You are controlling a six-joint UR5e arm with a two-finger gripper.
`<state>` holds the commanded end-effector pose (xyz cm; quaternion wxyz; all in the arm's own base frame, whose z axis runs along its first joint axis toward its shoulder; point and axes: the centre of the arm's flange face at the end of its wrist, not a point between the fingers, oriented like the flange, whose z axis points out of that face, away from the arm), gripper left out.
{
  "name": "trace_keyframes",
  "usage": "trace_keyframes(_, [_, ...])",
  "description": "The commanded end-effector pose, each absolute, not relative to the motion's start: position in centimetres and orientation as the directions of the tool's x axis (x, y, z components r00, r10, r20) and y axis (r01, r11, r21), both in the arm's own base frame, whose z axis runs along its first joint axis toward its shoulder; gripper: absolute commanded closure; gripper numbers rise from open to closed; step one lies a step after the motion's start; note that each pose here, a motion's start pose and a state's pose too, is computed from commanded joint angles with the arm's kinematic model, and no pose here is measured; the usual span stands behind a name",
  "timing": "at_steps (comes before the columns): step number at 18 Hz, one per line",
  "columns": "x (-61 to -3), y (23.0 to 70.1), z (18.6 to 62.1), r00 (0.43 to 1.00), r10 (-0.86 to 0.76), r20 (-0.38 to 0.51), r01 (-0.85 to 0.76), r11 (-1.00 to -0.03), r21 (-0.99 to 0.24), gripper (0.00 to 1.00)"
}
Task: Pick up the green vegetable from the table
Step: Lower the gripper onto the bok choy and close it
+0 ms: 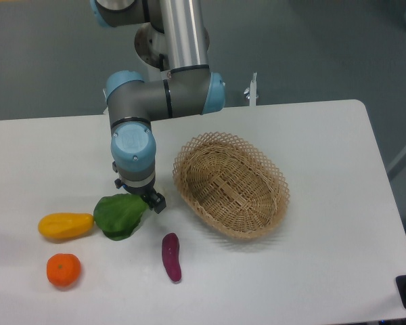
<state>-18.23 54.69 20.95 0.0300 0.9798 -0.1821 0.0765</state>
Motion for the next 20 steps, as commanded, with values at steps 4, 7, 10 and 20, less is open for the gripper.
trace_keyframes(4, [-17.6,55.4,19.7,0.918,-0.370,0.141,-0.378,-0.925,0.033,0.00])
trace_keyframes(7, [-16.9,55.8,18.5,0.928,-0.353,0.117,-0.361,-0.930,0.064,0.00])
trace_keyframes(10, [-16.9,55.9,18.5,0.932,-0.344,0.114,-0.353,-0.933,0.071,0.07])
trace_keyframes(20, [-17.4,56.2,22.0,0.935,-0.345,0.083,-0.349,-0.936,0.048,0.74])
